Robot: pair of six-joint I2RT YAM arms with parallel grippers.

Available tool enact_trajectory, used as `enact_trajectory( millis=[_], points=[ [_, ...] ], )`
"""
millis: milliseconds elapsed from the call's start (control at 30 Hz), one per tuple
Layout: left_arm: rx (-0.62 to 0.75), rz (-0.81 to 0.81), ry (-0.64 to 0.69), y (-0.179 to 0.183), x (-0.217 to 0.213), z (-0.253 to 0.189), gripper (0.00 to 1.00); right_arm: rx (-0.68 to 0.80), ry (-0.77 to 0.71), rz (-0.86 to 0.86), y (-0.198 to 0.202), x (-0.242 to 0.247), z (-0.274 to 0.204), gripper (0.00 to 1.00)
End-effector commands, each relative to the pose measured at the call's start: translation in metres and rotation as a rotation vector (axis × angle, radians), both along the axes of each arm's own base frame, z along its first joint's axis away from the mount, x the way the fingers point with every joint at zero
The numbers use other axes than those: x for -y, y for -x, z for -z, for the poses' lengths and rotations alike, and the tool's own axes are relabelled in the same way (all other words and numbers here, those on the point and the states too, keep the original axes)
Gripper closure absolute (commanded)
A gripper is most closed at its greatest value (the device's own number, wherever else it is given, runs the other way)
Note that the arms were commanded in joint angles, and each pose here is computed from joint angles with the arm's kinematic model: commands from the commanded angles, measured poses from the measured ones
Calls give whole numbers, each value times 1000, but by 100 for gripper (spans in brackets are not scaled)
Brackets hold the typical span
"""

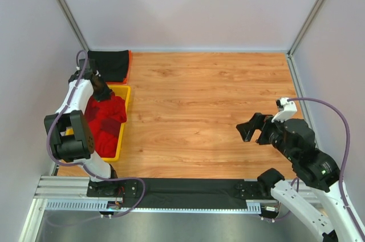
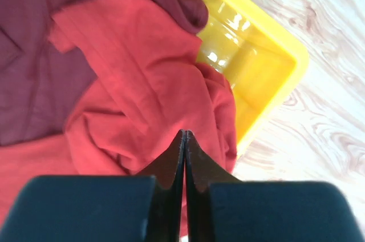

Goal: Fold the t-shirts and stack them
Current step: Grab the tshirt from the pile

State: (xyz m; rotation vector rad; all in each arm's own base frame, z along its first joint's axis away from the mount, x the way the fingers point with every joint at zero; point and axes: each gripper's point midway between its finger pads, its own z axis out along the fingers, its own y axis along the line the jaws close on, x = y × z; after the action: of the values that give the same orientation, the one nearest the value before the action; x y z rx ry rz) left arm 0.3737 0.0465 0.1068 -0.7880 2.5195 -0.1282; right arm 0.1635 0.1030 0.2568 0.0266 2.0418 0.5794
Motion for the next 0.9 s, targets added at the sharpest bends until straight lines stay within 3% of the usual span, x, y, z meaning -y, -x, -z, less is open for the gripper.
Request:
enact_trajectory(
  millis=[0,167,200,233,267,367,567,633,700,733,867],
  points=[
    [6,-9,-66,0,-14,-13,100,56,-28,-32,5,-3,-20,1],
    [65,-45,-124,5,-23,-43,100,70,-57,-40,10,-3,-28,1],
    [150,-1,-86,-5,-13,-55,98,75,-64,-41,11,-3,-31,1],
    [152,19,-56,-3,-6,-47,90,77,-67,-45,12,-3,-31,1],
    [164,31,-37,-5,-2,-47,71,78,-71,-42,12,-3,-31,1],
    [98,71,10,-7,7,-26,55,82,-74,-39,11,-3,-31,1],
    [-38,120,31,-9,12,24,51,81,-56,-56,11,-4,-30,1],
    [-51,109,19,-10,9,25,57,83,-45,-59,11,-4,-31,1],
    [-64,77,-27,-7,-1,17,79,86,-39,-58,11,-3,-32,1],
    [-45,64,-53,-12,-6,4,96,88,-35,-56,11,-2,-33,1],
    [-2,-7,-165,-1,-25,-58,100,92,-41,-57,11,-2,-35,1]
  ],
)
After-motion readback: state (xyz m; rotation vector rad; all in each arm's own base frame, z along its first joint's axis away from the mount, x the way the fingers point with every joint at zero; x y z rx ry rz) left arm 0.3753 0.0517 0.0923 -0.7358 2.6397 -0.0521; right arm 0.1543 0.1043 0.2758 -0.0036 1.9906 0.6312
